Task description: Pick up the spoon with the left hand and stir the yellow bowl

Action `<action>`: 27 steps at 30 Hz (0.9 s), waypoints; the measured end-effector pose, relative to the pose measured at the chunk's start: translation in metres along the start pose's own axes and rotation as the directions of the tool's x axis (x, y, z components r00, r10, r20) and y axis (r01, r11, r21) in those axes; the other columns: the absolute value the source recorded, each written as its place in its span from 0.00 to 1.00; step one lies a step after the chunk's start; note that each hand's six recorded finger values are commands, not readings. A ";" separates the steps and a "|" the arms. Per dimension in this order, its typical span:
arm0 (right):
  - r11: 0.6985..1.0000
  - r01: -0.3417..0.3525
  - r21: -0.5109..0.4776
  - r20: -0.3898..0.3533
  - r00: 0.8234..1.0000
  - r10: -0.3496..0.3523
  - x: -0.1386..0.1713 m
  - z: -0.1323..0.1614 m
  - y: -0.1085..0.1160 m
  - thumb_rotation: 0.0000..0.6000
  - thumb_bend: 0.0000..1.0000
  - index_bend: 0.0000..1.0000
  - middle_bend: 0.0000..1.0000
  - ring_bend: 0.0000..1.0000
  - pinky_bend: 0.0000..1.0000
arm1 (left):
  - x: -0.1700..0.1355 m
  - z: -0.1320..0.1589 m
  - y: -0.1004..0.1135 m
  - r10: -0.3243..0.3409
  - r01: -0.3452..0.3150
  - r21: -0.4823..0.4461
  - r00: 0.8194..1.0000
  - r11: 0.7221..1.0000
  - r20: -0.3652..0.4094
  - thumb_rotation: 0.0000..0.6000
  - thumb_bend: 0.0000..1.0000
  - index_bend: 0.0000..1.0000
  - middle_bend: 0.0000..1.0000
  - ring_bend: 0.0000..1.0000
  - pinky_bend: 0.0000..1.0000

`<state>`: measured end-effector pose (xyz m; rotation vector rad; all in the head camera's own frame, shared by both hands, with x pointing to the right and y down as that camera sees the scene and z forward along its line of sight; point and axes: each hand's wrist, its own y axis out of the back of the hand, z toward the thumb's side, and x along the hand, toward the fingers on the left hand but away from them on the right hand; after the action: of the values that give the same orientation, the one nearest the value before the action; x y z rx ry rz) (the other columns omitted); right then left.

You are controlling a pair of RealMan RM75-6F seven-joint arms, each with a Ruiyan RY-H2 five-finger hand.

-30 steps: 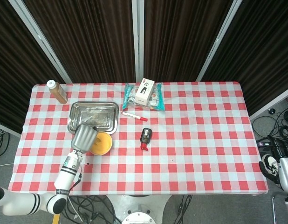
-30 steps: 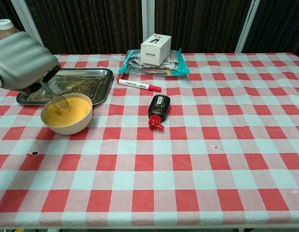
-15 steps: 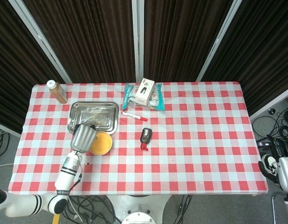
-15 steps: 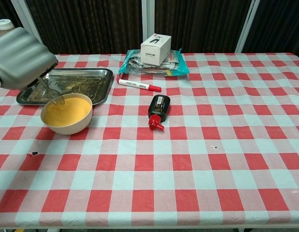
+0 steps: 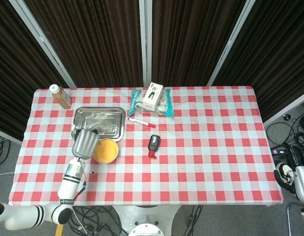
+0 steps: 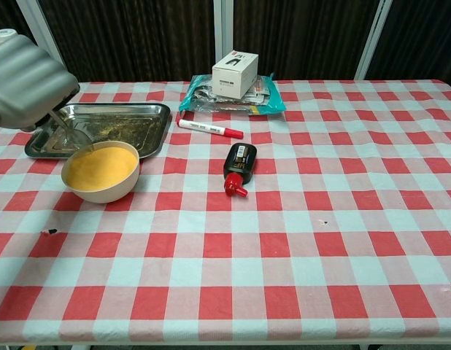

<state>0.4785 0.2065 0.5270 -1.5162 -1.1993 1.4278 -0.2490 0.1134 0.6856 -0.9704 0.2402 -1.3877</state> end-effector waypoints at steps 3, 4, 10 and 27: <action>1.000 0.002 -0.002 -0.002 1.000 -0.002 0.000 0.000 0.000 1.00 0.29 0.07 0.38 0.12 0.22 | 0.000 0.000 0.002 0.010 -0.010 0.002 1.000 1.000 0.000 1.00 0.42 0.69 0.92 0.93 1.00; 1.000 0.003 -0.001 -0.001 1.000 -0.003 0.001 -0.001 0.001 1.00 0.29 0.07 0.38 0.12 0.22 | 0.000 0.000 0.000 0.007 -0.007 0.006 1.000 1.000 0.000 1.00 0.42 0.69 0.92 0.93 1.00; 1.000 0.001 -0.002 0.001 1.000 -0.001 0.001 -0.002 0.000 1.00 0.29 0.07 0.38 0.12 0.22 | 0.003 0.005 -0.013 -0.025 0.024 0.049 1.000 0.998 0.009 1.00 0.42 0.69 0.92 0.93 1.00; 1.000 0.002 0.000 0.007 1.000 -0.002 0.002 -0.004 0.001 1.00 0.29 0.07 0.38 0.12 0.22 | 0.019 -0.021 -0.004 -0.085 0.073 -0.274 0.996 0.959 -0.032 1.00 0.42 0.69 0.92 0.93 1.00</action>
<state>0.4826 0.2080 0.5259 -1.5109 -1.2048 1.4333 -0.2613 0.0875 0.6832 -1.1886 0.4388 -1.4756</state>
